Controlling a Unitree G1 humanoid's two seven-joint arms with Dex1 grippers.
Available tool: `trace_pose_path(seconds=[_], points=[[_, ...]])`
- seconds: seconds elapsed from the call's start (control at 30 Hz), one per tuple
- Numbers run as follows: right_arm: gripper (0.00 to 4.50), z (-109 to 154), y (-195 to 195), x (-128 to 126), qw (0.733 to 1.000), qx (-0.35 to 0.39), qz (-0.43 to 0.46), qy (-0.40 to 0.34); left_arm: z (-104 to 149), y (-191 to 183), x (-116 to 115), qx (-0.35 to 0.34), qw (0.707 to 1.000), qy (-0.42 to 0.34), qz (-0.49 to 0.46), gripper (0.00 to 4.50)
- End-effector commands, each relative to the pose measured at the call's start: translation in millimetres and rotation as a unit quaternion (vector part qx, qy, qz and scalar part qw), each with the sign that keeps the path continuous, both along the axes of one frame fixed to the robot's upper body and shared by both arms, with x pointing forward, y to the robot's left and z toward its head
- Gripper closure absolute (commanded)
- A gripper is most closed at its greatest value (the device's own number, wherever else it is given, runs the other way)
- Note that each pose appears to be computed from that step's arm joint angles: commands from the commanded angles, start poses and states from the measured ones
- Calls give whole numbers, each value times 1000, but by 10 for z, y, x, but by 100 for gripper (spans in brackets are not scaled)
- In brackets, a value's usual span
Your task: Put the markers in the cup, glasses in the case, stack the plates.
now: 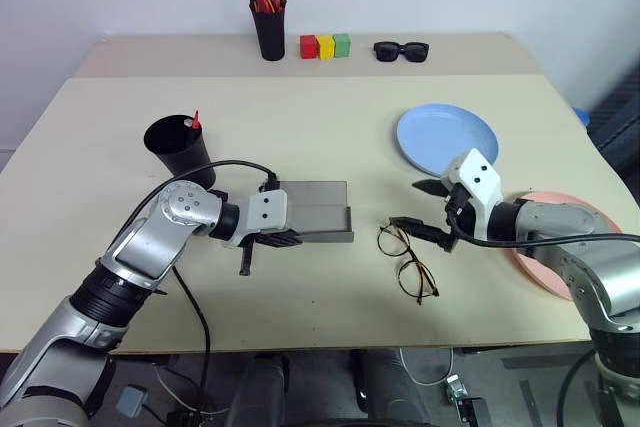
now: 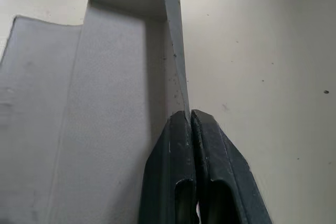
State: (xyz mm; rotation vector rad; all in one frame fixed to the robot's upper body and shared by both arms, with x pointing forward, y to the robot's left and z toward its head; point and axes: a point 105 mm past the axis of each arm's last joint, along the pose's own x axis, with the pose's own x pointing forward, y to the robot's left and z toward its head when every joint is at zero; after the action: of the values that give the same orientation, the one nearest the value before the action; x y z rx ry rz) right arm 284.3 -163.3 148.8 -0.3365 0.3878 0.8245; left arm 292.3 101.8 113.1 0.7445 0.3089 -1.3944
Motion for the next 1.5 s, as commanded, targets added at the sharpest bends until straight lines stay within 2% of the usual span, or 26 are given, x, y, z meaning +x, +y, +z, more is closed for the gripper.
trace_pose_path(seconds=[0.03, 0.07, 0.2, 0.37, 0.6, 0.7, 0.9, 0.93, 1.1, 1.27, 1.37, 1.5], points=[[32, 52, -55, -88, 1000, 3, -14, 12, 140, -38, 69, -28, 999, -36, 18, 264], [32, 39, -71, -109, 1000, 8, -21, 21, 184, -54, 95, -46, 998, -39, 28, 222], [32, -40, -79, -189, 997, 33, -43, 58, 335, -59, 147, -95, 992, -56, 57, 222], [32, -156, -29, -267, 993, 47, -60, 89, 418, 99, 165, -94, 986, -99, 95, 222], [32, -361, -55, -264, 987, 40, -94, 127, 524, 259, 1, -128, 977, -105, 135, 222], [113, -407, -64, -262, 986, 33, -95, 136, 524, 315, -19, -143, 972, -97, 157, 215], [426, -365, -82, -276, 987, 23, -89, 134, 460, 460, 24, -133, 965, -104, 202, 215], [444, -342, -83, -275, 988, 19, -86, 128, 470, 480, 28, -140, 962, -101, 212, 215], [444, 47, 168, -257, 1000, -20, 10, 19, 449, 720, 17, -172, 936, -97, 291, 215], [444, 446, 669, -91, 987, -22, 130, -91, 311, 928, -104, -195, 914, -79, 348, 215], [444, 425, 986, 80, 972, -39, 198, -116, 263, 993, -142, -199, 907, -73, 365, 215], [444, 325, 1281, 314, 956, -51, 271, -103, 255, 1101, -180, -192, 901, -73, 382, 215]])
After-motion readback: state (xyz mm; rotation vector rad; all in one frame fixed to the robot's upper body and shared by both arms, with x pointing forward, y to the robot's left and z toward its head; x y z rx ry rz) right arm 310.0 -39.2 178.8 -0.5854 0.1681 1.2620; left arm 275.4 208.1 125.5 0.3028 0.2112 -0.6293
